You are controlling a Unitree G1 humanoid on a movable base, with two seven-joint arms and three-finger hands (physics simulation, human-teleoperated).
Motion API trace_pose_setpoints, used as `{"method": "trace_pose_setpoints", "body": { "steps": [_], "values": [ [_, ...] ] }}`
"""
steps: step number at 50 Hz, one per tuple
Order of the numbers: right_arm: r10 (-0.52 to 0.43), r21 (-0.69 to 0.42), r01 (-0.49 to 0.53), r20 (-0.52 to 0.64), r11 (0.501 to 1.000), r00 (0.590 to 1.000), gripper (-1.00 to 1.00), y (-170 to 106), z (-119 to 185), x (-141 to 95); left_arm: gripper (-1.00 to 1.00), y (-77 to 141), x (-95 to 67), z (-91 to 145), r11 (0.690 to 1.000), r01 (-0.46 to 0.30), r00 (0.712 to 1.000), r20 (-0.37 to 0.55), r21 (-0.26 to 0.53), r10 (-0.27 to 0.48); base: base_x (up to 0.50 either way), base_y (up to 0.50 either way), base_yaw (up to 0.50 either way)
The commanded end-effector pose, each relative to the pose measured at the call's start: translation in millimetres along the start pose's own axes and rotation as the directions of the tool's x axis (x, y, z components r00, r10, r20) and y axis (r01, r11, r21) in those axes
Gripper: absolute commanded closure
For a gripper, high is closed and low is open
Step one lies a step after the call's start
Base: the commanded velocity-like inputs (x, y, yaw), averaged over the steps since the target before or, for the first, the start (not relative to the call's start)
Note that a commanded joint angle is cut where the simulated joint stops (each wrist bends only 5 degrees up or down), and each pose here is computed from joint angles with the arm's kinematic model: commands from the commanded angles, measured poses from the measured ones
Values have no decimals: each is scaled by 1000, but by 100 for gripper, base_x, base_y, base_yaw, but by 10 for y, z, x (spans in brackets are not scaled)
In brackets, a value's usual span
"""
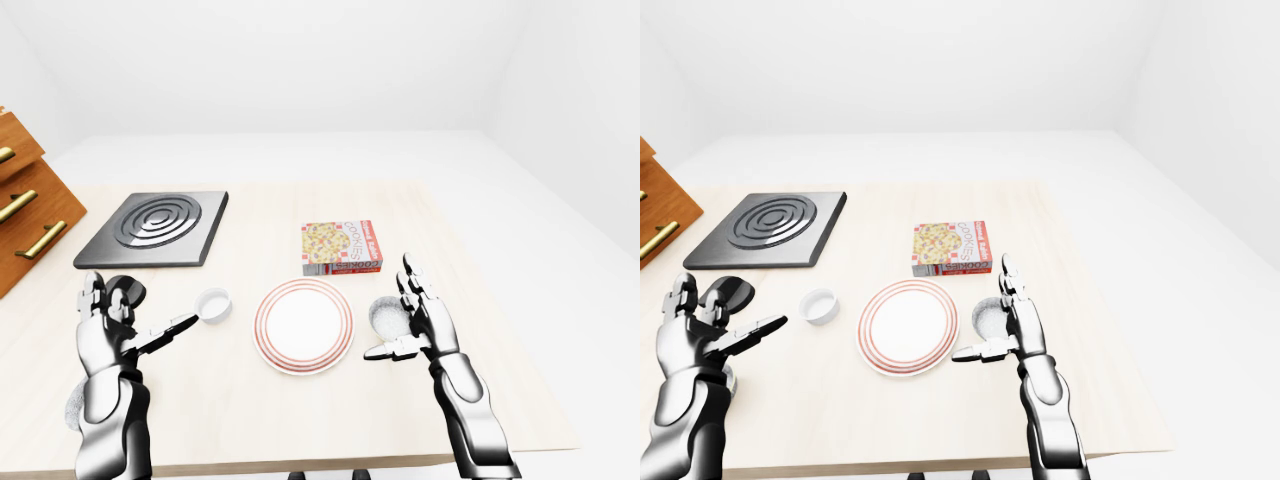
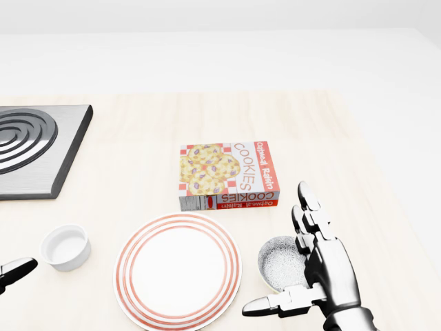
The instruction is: Pick the akita bowl next to the plate and place it on the plate.
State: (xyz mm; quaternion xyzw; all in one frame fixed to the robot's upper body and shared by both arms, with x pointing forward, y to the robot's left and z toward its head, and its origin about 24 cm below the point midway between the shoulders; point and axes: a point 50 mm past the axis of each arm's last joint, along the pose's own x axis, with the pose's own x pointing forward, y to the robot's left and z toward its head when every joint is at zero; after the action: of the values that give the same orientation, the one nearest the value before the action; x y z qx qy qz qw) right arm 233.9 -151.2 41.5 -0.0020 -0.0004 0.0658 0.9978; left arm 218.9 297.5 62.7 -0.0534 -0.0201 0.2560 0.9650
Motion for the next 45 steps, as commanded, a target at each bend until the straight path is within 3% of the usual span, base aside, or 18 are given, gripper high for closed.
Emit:
{"method": "trace_pose_setpoints", "body": {
  "steps": [1,6,10,12,13,15,18,20,23,25,27,32,35,36,37,40,43,45],
  "values": [
    [2,-3,-2,3,1000,1000,-100,1,7,-12,-100,-10,-3,19,1000,2,1000,9,6,-2,0,0,0],
    [-18,7,18,16,1000,1000,-100,-50,142,-33,-100,-3,6,-17,1000,0,1000,-7,6,0,0,0,0],
    [-49,-47,58,173,997,984,-100,-148,535,-49,-100,8,7,-34,1000,-1,1000,-15,7,1,0,0,0],
    [-39,-141,74,240,987,970,-100,-167,719,-72,-100,7,6,-26,1000,-1,1000,-11,8,1,0,0,0],
    [-14,-150,72,354,986,935,-100,-196,994,-153,-100,9,10,-44,1000,-1,1000,-19,10,1,0,0,0],
    [0,-206,104,450,973,893,-100,-224,1242,-230,-100,7,7,-33,1000,-2,1000,-14,10,2,0,0,0],
    [5,-297,170,509,940,861,-100,-287,1427,-288,-100,19,15,-87,1000,-3,1000,-29,12,3,0,0,0],
    [39,-370,232,598,900,801,-100,-329,1695,-403,-100,9,5,-29,1000,-4,1000,-13,11,4,0,0,0],
    [39,-408,322,669,855,742,-100,-419,1913,-483,-100,8,5,-27,1000,-4,1000,-11,12,4,0,0,0],
    [0,-431,377,659,820,752,-100,-495,1905,-454,-100,8,3,-23,1000,-4,1000,-9,12,4,0,0,0],
    [7,-446,401,676,800,737,-100,-497,1961,-492,-100,14,8,-65,1000,-4,1000,-27,13,4,0,0,0],
    [-119,-488,513,632,706,766,-100,-661,1802,-410,-100,19,12,-79,1000,-5,1000,-29,13,5,0,0,0],
    [-65,-540,545,669,641,740,-100,-627,1760,-445,-100,26,14,-91,1000,-6,1000,-29,13,6,0,0,0],
    [-145,-564,590,640,577,754,-100,-724,1632,-396,-100,19,10,-75,1000,-5,1000,-29,12,6,0,0,0],
    [-174,-576,597,622,558,763,-100,-757,1568,-376,-100,22,12,-83,1000,-6,1000,-29,12,6,0,0,0],
    [-247,-615,593,557,519,793,-100,-818,1346,-355,-100,21,12,-77,1000,-6,1000,-30,11,7,0,0,0],
    [-331,-653,604,505,457,797,-100,-859,1116,-397,-100,9,4,-39,1000,-6,1000,-17,8,7,0,0,0],
    [-349,-662,590,476,462,807,-100,-837,1032,-447,-100,12,4,-46,1000,-6,1000,-20,8,7,0,0,0]
  ]
}}
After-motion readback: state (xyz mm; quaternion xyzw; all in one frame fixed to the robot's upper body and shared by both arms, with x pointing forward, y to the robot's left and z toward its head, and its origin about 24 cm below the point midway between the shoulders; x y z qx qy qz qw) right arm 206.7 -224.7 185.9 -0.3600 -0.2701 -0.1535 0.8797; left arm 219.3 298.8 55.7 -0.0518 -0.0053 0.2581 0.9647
